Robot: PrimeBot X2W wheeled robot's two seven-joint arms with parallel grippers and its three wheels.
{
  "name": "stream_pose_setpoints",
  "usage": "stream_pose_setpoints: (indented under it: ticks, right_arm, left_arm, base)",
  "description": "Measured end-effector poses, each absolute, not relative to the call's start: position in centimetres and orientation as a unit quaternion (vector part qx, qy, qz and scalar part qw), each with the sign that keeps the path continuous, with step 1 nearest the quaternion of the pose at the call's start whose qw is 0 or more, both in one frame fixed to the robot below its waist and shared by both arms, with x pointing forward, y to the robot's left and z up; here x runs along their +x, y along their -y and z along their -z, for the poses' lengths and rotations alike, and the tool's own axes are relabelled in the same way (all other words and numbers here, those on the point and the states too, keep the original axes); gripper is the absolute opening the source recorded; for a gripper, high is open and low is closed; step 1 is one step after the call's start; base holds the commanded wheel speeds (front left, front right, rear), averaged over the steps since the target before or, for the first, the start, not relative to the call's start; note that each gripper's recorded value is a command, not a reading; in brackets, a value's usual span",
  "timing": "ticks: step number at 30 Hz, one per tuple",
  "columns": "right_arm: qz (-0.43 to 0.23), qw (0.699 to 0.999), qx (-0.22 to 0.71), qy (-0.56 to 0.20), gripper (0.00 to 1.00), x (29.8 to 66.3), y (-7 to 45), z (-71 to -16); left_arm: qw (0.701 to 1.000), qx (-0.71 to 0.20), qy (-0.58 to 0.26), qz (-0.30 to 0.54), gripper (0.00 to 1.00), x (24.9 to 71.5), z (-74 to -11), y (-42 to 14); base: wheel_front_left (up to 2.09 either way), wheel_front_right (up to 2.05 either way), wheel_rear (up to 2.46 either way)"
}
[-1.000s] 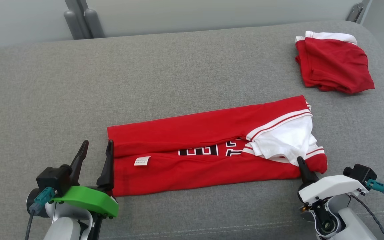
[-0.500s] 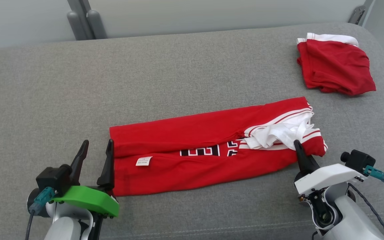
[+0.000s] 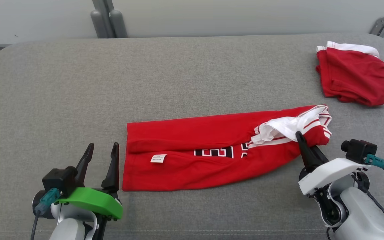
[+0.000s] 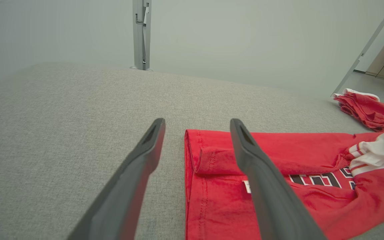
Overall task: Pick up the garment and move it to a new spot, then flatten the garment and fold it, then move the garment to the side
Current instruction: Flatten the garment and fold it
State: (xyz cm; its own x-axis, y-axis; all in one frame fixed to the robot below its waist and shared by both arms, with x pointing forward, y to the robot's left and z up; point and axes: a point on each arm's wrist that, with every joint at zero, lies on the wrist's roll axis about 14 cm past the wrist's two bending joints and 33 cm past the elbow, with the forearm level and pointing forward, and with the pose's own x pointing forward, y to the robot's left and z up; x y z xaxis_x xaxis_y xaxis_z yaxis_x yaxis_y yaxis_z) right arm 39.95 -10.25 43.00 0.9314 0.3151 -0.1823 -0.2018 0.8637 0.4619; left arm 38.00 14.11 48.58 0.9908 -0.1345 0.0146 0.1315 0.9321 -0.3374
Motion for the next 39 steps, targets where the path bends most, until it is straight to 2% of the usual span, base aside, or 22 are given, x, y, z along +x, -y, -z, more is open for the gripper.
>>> stream_pose_setpoints:
  ticks: [5, 10, 17, 22, 31, 34, 39]
  right_arm:
    - [-0.166, 0.957, 0.200, -0.126, 0.00, 39.8, 8.9, -43.2]
    - [-0.241, 0.952, 0.148, -0.115, 0.00, 39.2, 5.6, -44.3]
    - [-0.307, 0.942, 0.097, -0.090, 0.00, 39.2, 3.2, -45.9]
    - [-0.378, 0.920, 0.052, -0.091, 0.00, 37.7, 0.2, -46.2]
    - [-0.466, 0.876, 0.007, -0.127, 0.00, 33.9, -2.9, -45.0]
    - [-0.480, 0.867, 0.009, -0.131, 0.00, 33.5, -3.7, -45.3]
    - [-0.471, 0.874, 0.026, -0.117, 0.00, 35.4, -4.1, -46.8]
  left_arm:
    - [0.984, -0.171, 0.001, 0.056, 1.00, 37.6, -48.8, -14.9]
    - [0.984, -0.171, 0.008, 0.044, 1.00, 37.1, -49.2, -15.7]
    - [0.984, -0.172, 0.012, 0.034, 1.00, 36.7, -49.4, -16.4]
    - [0.984, -0.173, 0.015, 0.026, 1.00, 36.3, -49.4, -16.9]
    - [0.984, -0.176, 0.021, 0.009, 1.00, 35.5, -49.6, -17.8]
    - [0.984, -0.178, 0.016, 0.003, 1.00, 35.0, -49.2, -18.1]
    - [0.984, -0.178, 0.014, 0.000, 1.00, 34.7, -49.0, -18.2]
  base:
    - [0.00, 0.00, 0.00]
    - [0.00, 0.00, 0.00]
    - [0.00, 0.00, 0.00]
    - [0.00, 0.00, 0.00]
    - [0.00, 0.00, 0.00]
    - [0.00, 0.00, 0.00]
    - [0.00, 0.00, 0.00]
